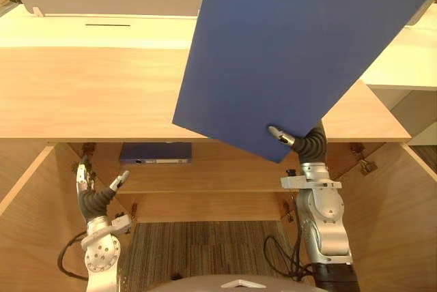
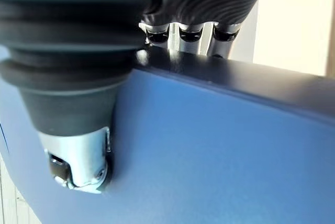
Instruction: Walk over to the cabinet, pick up the folder, carry it to the office cabinet, place the folder inside the office cabinet, then close the office cabinet door
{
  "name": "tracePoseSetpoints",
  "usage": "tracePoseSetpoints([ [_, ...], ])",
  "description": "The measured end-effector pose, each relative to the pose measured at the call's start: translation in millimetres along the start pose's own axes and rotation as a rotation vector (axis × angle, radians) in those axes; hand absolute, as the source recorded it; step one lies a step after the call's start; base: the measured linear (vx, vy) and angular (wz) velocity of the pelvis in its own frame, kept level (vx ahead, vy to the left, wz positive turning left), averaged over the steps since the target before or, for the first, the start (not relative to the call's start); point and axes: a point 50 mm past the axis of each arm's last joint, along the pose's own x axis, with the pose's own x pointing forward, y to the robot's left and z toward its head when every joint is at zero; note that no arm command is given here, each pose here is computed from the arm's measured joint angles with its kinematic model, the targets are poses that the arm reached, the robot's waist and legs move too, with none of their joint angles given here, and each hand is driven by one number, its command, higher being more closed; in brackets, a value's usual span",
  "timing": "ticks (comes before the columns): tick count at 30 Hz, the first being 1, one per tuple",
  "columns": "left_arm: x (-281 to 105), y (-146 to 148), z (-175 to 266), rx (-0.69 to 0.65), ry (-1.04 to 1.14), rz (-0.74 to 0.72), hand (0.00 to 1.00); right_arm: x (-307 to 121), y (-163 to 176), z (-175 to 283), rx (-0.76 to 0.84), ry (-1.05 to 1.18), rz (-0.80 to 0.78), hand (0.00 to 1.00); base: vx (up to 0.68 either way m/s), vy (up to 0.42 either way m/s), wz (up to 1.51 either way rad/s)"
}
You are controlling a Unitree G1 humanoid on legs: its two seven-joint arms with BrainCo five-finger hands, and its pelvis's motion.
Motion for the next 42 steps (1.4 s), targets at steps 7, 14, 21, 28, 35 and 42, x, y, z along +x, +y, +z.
tracePoseSetpoints([
  [7,-9.5,-2.0,-34.1,0.075,0.155,-0.056,0.0,-1.1,7.0,-1.7,-0.038,0.015,0.06,1.0,-0.03,-0.03,-0.01],
  [14,-28.9,1.8,-89.0,0.209,0.408,-0.145,0.0,-2.3,19.0,-3.1,-0.028,0.023,0.129,1.0,-0.03,-0.027,-0.09],
  [21,-49.7,7.9,-133.0,0.347,0.634,-0.265,0.0,-9.3,34.1,-18.9,-0.028,0.091,0.202,1.0,-0.03,-0.033,-0.12],
  [28,-56.9,13.1,-148.3,0.444,0.715,-0.338,0.0,-27.1,50.5,-50.6,-0.118,0.237,0.336,1.0,-0.03,-0.032,-0.07],
  [35,-41.7,1.4,-147.2,0.509,0.676,-0.405,0.0,-7.8,72.6,-45.7,-0.223,0.143,0.451,1.0,-0.1,-0.013,-0.27],
  [42,3.2,-37.0,-123.9,0.487,0.517,-0.434,0.0,14.3,95.0,-51.4,-0.432,0.047,0.607,1.0,-0.26,-0.013,-0.08],
])
